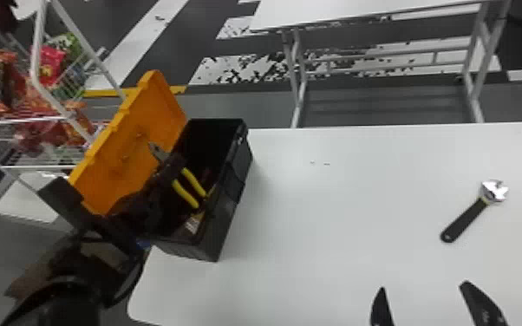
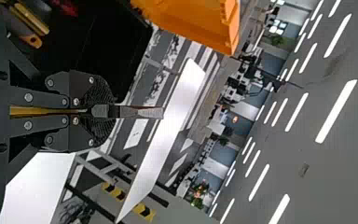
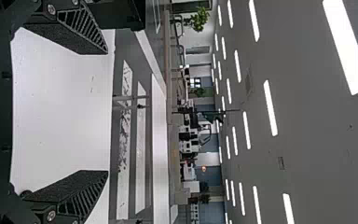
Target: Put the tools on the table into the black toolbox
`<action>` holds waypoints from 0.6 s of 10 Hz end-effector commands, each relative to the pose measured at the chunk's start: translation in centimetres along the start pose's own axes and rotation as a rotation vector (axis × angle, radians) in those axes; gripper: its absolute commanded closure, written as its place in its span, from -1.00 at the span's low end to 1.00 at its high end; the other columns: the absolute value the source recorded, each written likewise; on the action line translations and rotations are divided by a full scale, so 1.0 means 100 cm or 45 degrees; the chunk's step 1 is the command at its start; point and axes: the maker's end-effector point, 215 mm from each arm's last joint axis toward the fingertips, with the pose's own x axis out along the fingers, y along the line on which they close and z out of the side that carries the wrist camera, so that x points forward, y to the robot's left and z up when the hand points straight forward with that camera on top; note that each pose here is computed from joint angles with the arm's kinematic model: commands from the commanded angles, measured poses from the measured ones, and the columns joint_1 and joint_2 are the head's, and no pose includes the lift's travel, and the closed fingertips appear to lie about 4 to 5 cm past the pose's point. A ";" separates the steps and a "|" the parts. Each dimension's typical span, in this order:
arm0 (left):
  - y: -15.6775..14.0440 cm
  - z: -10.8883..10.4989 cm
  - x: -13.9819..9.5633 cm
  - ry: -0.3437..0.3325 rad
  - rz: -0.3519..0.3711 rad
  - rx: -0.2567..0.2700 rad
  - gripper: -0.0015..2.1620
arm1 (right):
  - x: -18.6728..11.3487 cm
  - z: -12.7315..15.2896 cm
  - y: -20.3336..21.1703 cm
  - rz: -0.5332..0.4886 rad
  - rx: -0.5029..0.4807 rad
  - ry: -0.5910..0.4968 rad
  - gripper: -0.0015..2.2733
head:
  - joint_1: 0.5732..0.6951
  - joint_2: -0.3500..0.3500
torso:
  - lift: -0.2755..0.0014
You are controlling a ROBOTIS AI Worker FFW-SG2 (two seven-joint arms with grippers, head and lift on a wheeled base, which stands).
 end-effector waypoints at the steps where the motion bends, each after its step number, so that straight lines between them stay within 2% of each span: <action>1: 0.009 0.006 0.003 -0.057 0.043 0.044 0.77 | 0.000 0.000 -0.001 -0.001 -0.001 0.000 -0.90 | 1.00 1.00 | 0.45; 2: 0.013 0.003 0.004 -0.062 0.056 0.046 0.42 | -0.001 -0.001 0.000 -0.001 -0.001 0.004 -0.90 | 1.00 1.00 | 0.45; 3: 0.013 -0.002 0.004 -0.052 0.054 0.040 -0.46 | 0.000 0.000 -0.001 -0.001 -0.001 0.000 -0.90 | 1.00 1.00 | 0.45; 4: 0.012 -0.006 0.003 -0.042 0.054 0.038 -1.00 | 0.000 -0.002 -0.001 -0.001 -0.002 0.006 -0.90 | 1.00 1.00 | 0.45; 6: 0.005 -0.015 -0.002 -0.014 0.035 0.038 -0.98 | 0.001 -0.001 -0.001 -0.005 -0.001 0.003 -0.90 | 1.00 1.00 | 0.45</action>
